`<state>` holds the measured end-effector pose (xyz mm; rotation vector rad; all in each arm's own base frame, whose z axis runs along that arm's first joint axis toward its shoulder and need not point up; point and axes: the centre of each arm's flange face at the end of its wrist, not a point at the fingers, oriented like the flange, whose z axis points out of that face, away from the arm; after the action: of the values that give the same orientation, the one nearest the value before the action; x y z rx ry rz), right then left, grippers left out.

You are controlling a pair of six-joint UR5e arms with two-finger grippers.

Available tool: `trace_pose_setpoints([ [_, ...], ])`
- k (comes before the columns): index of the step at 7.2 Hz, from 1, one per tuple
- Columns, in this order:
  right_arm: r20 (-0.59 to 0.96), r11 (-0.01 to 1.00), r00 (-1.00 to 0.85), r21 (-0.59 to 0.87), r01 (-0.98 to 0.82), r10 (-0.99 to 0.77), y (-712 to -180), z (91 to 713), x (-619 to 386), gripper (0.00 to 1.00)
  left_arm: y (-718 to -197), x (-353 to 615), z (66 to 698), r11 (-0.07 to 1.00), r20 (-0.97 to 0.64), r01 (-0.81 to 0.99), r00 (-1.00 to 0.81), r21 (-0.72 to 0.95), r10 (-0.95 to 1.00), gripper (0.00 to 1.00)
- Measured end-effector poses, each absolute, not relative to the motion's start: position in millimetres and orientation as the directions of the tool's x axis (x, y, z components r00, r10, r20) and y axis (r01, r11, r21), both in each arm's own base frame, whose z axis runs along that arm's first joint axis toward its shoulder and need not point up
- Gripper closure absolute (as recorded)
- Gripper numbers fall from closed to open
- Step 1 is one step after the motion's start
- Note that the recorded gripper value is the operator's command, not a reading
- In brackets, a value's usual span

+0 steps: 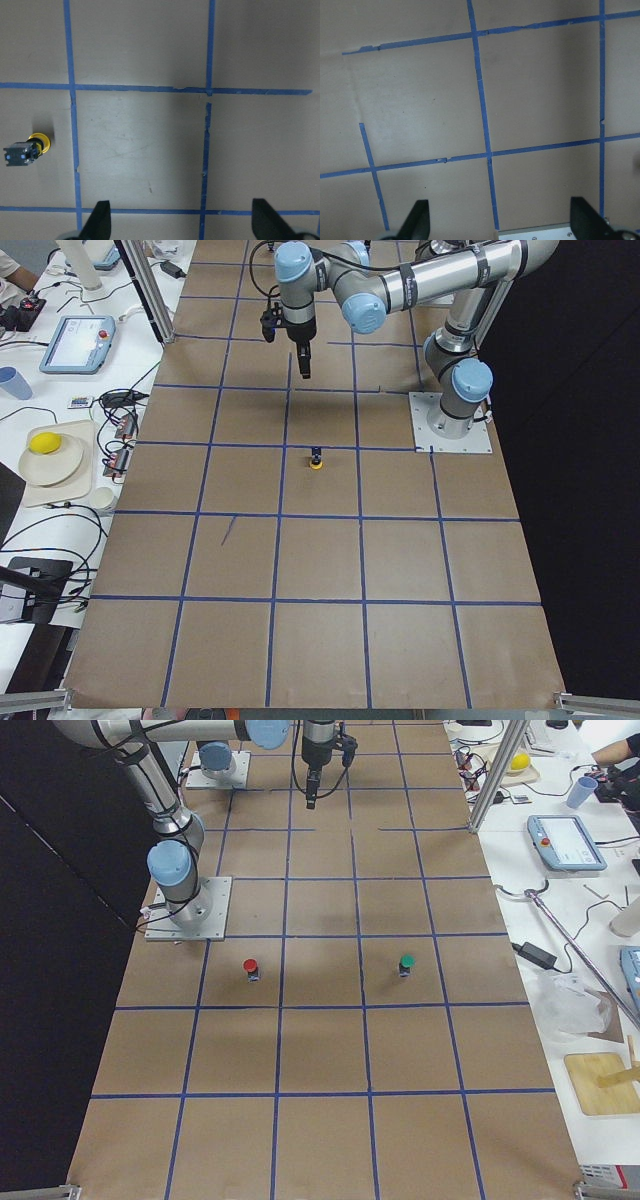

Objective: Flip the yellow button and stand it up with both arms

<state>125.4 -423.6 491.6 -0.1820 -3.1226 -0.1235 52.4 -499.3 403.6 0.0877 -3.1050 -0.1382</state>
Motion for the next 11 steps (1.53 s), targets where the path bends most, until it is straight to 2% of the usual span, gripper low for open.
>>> trace_pose_setpoints([
  [6,0.012,0.99,-0.993,0.073,0.118,0.118,-423,493,125,0.0,-491,160,273,0.994,-0.054,0.049,-0.997,0.099,0.055,0.03],
  [9,0.013,0.99,-0.994,0.089,0.108,0.107,-421,492,126,0.0,-488,160,245,0.989,-0.037,0.07,-0.996,0.13,0.076,0.05],
  [10,0.01,0.989,-0.994,0.1,0.108,0.108,-419,492,125,0.0,-488,159,239,0.988,-0.034,0.066,-0.997,0.142,0.071,0.24],
  [11,0.007,0.989,-0.994,0.099,0.11,0.11,-415,495,124,0.0,-488,158,236,0.987,-0.034,0.062,-0.997,0.15,0.067,0.52],
])
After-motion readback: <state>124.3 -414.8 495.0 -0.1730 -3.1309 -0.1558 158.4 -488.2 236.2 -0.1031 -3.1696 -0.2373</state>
